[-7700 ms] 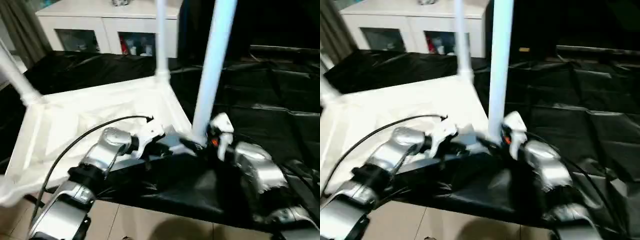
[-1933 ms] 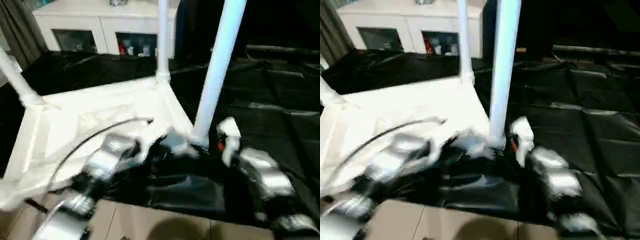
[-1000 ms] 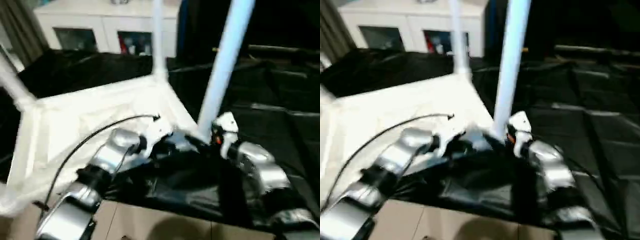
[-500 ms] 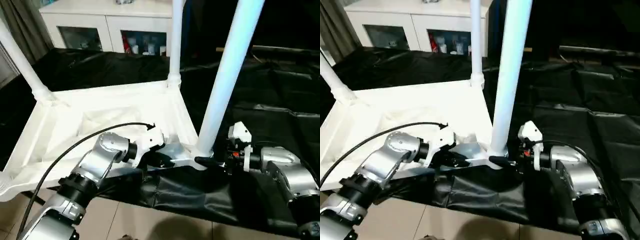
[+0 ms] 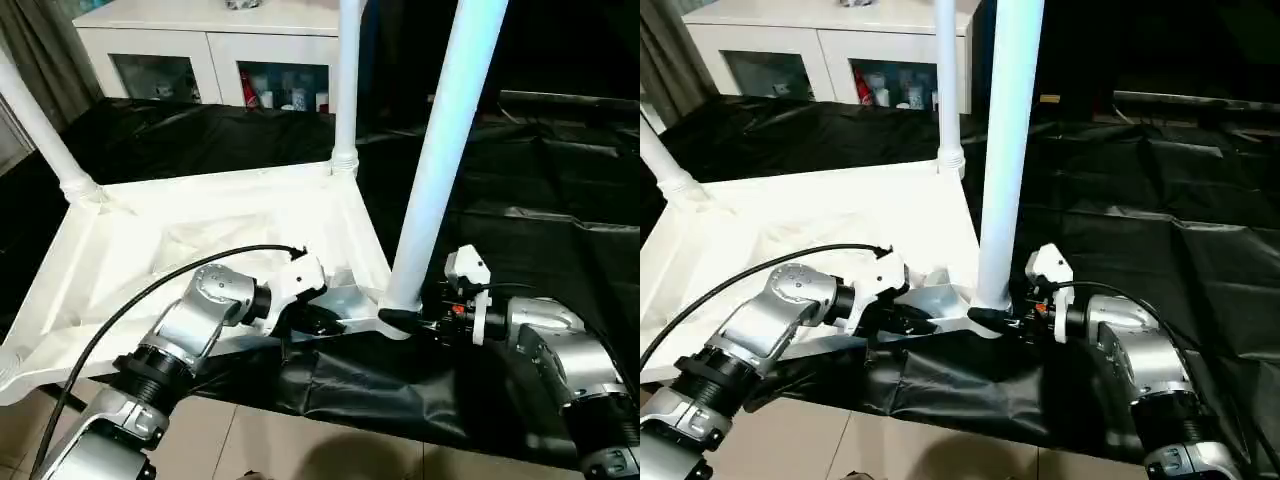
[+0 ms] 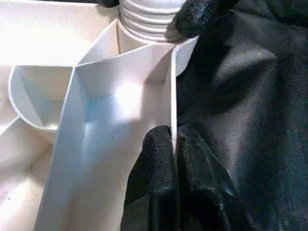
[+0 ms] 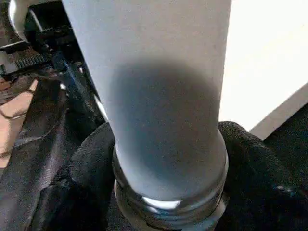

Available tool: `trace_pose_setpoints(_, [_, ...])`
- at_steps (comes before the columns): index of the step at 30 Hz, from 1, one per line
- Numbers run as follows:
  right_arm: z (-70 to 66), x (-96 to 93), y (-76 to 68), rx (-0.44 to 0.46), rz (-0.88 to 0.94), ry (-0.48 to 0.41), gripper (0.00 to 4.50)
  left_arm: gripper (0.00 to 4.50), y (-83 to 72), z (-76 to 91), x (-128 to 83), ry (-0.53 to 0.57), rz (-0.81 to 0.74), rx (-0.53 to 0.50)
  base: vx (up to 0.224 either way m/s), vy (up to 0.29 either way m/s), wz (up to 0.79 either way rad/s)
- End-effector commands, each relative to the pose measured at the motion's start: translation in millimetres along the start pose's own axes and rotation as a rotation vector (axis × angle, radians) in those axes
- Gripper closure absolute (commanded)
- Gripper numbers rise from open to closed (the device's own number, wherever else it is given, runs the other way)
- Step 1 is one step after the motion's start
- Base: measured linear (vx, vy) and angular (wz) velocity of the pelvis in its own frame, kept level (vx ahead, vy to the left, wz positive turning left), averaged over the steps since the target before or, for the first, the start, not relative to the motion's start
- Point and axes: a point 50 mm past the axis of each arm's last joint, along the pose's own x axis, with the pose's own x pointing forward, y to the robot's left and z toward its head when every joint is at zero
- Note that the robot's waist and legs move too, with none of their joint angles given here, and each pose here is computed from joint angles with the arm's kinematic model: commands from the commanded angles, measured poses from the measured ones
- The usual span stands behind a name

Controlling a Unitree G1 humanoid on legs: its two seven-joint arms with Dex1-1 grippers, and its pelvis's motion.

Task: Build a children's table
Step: Rotate leg to tighten

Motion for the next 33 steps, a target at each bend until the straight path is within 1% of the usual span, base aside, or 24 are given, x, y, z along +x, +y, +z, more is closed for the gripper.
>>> trace_pose_setpoints(1, [-5.2,7.4,0.9,0.017,-0.043,0.005,1.7,4.5,2.4,10.6,2,-0.031,0.018,0.028,0.0,0.0,0.0])
trace_pose_setpoints(3, [-7.0,10.2,-1.3,0.022,-0.088,0.005,1.7,4.5,5.0,10.9,2,-0.032,0.043,0.02,0.0,0.0,0.0])
trace_pose_setpoints(4, [-11.4,18.0,-5.7,0.037,-0.194,0.009,1.72,4.5,10.9,12.6,6,-0.038,0.101,0.007,0.0,0.0,0.0])
trace_pose_setpoints(5, [-11.4,18.0,-5.7,0.037,-0.194,0.009,1.72,4.5,10.9,12.6,6,-0.038,0.101,0.007,0.0,0.0,0.0])
trace_pose_setpoints(6, [-14.5,23.6,-8.3,0.046,-0.268,0.013,1.73,4.5,15.0,13.9,8,-0.041,0.141,-0.003,0.0,0.0,0.0])
trace_pose_setpoints(8, [-21.2,42.9,-9.2,0.097,-0.406,0.019,1.73,4.5,26.6,20.1,18,-0.06,0.256,-0.032,0.0,0.0,0.0])
trace_pose_setpoints(9, [-21.2,42.9,-9.2,0.097,-0.406,0.019,1.73,4.5,26.6,20.1,18,-0.06,0.256,-0.032,0.0,0.0,0.0])
trace_pose_setpoints(10, [-22.8,61.8,-7.0,0.131,-0.494,0.028,1.73,4.5,34.1,26.5,28,-0.074,0.339,-0.053,0.0,0.0,0.0])
trace_pose_setpoints(11, [-22.8,61.8,-7.0,0.131,-0.494,0.028,1.73,4.5,34.1,26.5,28,-0.074,0.339,-0.053,0.0,0.0,0.0])
trace_pose_setpoints(12, [-19.3,79.5,-4.6,0.149,-0.545,0.032,1.73,4.5,37.6,33.5,37,-0.092,0.388,-0.07,0.0,0.0,0.0])
trace_pose_setpoints(13, [-18.1,83.6,-3.7,0.15,-0.553,0.033,1.73,4.5,38.3,35.2,39,-0.095,0.399,-0.071,0.0,0.0,0.0])
trace_pose_setpoints(15, [-11.0,99.6,1.0,0.136,-0.547,0.026,1.73,4.5,38.9,40.7,47,-0.102,0.414,-0.066,0.0,0.0,0.0])
trace_pose_setpoints(16, [-6.2,106.1,3.8,0.141,-0.516,-0.001,1.38,4.5,38.1,42.2,49,-0.099,0.404,-0.053,0.0,0.0,0.0])
trace_pose_setpoints(18, [-2.8,107.8,4.4,0.151,-0.497,-0.025,1.04,4.5,37.0,42.8,50,-0.096,0.388,-0.044,0.0,0.0,0.0])
trace_pose_setpoints(19, [-0.8,107.3,3.9,0.156,-0.484,-0.04,1.04,4.5,36.4,42.9,50,-0.098,0.376,-0.04,0.0,0.0,0.0])
trace_pose_setpoints(20, [0.6,105.8,3.1,0.15,-0.473,-0.048,0.91,4.5,35.7,42.2,49,-0.099,0.361,-0.038,0.0,0.0,0.0])
trace_pose_setpoints(21, [1.5,103.2,1.6,0.132,-0.466,-0.052,0.91,4.5,35.0,40.8,48,-0.099,0.343,-0.032,0.0,0.0,0.0])
trace_pose_setpoints(22, [1.9,100.2,0.1,0.112,-0.459,-0.054,0.68,4.5,34.2,39.3,47,-0.1,0.325,-0.024,0.0,0.0,0.0])
trace_pose_setpoints(24, [1.8,97.2,-1.5,0.096,-0.451,-0.054,0.6,4.5,33.5,37.8,46,-0.103,0.306,-0.02,0.0,0.0,0.0])
trace_pose_setpoints(26, [1.7,84.4,-3.8,0.052,-0.381,-0.056,0.6,4.5,29.0,33.2,41,-0.108,0.233,-0.005,0.0,0.0,0.0])
trace_pose_setpoints(27, [1.7,84.4,-3.8,0.052,-0.381,-0.056,0.6,4.5,29.0,33.2,41,-0.108,0.233,-0.005,0.0,0.0,0.0])
trace_pose_setpoints(29, [2.8,70.6,-5.6,0.012,-0.31,-0.065,0.6,4.5,24.7,28.9,35,-0.108,0.168,0.008,0.0,0.0,0.0])
trace_pose_setpoints(30, [3.2,68.4,-5.9,0.005,-0.301,-0.068,0.6,4.5,24.0,28.3,34,-0.108,0.159,0.012,0.0,0.0,0.0])
trace_pose_setpoints(33, [7.1,36.9,-10.4,-0.024,-0.168,-0.077,0.6,4.5,17.6,19.4,19,-0.094,0.067,0.049,0.0,0.0,0.0])
